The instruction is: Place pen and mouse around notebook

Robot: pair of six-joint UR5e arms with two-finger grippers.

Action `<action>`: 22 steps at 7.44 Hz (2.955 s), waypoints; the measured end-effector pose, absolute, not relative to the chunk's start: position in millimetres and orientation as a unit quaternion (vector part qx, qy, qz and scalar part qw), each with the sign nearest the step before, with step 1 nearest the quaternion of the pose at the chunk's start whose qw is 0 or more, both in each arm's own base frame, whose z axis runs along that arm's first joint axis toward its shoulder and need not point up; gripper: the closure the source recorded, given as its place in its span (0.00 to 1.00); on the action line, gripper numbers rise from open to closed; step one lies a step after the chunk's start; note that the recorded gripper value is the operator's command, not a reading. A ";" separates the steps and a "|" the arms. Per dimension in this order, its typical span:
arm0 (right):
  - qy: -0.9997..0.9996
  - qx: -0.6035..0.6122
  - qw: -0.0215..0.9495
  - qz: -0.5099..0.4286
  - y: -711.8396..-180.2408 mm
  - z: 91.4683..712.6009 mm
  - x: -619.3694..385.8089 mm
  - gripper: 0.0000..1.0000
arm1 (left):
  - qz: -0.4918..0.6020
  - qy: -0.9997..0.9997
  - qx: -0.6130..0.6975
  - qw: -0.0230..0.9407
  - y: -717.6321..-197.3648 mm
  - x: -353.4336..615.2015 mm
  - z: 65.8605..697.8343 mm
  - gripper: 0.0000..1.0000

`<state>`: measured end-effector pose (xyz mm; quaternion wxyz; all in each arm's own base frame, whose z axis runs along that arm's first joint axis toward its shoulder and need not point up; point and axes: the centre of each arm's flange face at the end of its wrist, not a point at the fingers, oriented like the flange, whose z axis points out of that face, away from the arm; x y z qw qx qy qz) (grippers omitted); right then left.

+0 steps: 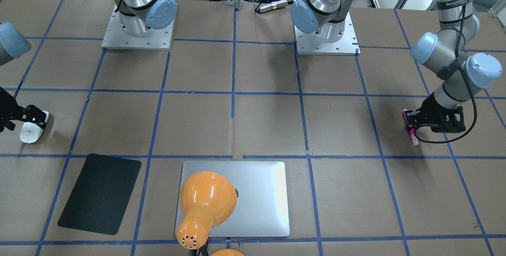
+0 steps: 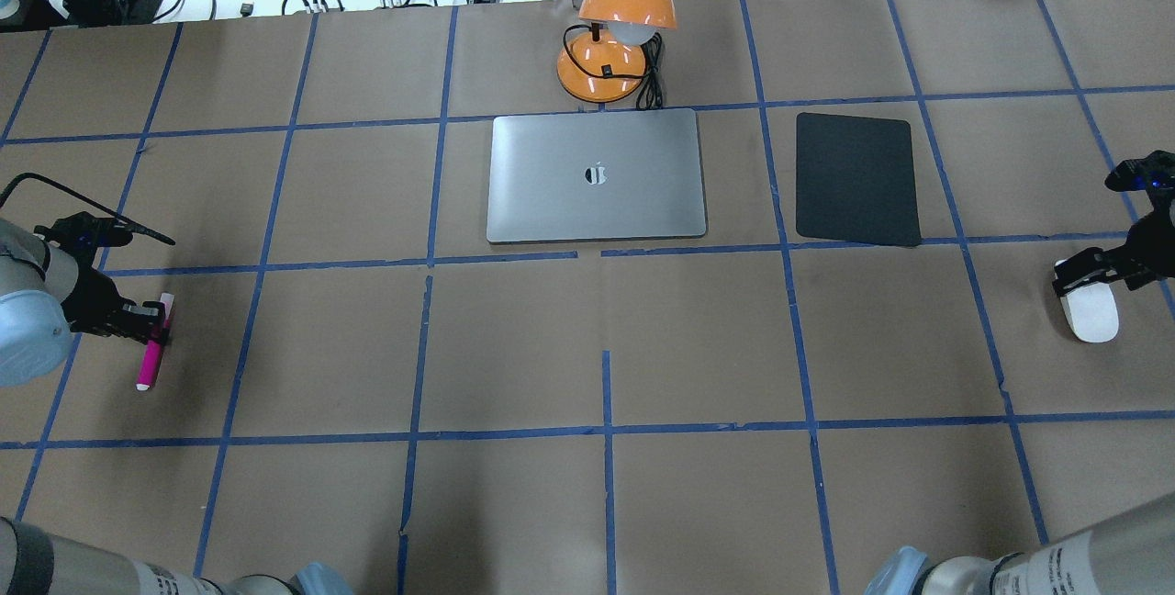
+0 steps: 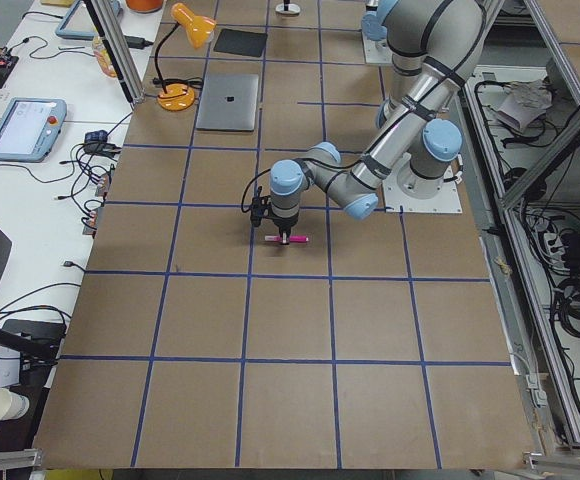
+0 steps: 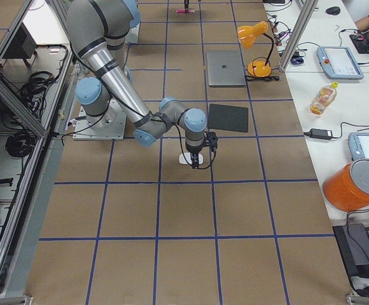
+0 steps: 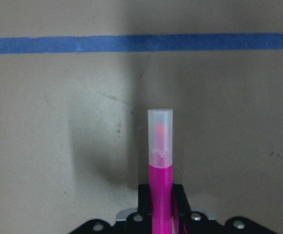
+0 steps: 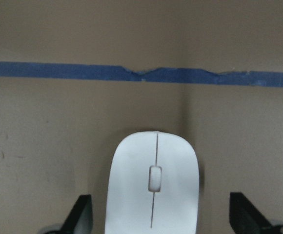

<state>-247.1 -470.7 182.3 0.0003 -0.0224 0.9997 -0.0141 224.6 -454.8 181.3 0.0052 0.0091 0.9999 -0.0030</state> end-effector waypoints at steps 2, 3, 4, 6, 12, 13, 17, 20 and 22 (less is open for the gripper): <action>1.000 -0.016 0.003 -0.011 -469.6 176.9 -245.7 0.04 | 0.003 1.000 0.007 -0.013 -453.0 203.2 208.2 1.00; 1.000 -0.013 0.005 -0.009 -469.1 175.0 -245.2 0.04 | 0.006 0.999 -0.016 -0.032 -454.6 174.6 226.8 1.00; 1.000 -0.007 0.005 -0.008 -469.4 173.8 -245.6 0.05 | 0.008 0.998 -0.053 -0.039 -458.9 133.1 246.2 1.00; 1.000 -0.002 0.005 -0.007 -470.0 173.4 -246.0 0.15 | 0.018 0.989 -0.139 -0.043 -460.9 41.9 270.7 1.00; 1.000 -0.004 0.004 -0.004 -468.9 173.7 -242.2 0.40 | 0.021 0.916 -0.399 -0.037 -449.0 -156.9 264.5 1.00; 1.000 -0.004 0.002 -0.003 -468.7 174.4 -242.2 0.42 | 0.018 0.893 -0.448 -0.039 -446.6 -183.4 257.1 1.00; 1.000 -0.005 -0.004 -0.004 -470.8 181.2 -243.1 0.44 | 0.031 0.787 -0.616 -0.026 -442.0 -267.4 227.3 1.00; 0.999 -0.007 -0.027 -0.026 -503.6 219.3 -213.6 0.47 | 0.045 0.741 -0.670 -0.008 -450.6 -294.2 200.5 1.00; 0.999 0.002 -0.032 -0.029 -546.5 252.8 -160.3 0.46 | 0.045 0.733 -0.679 -0.009 -459.7 -322.2 195.6 1.00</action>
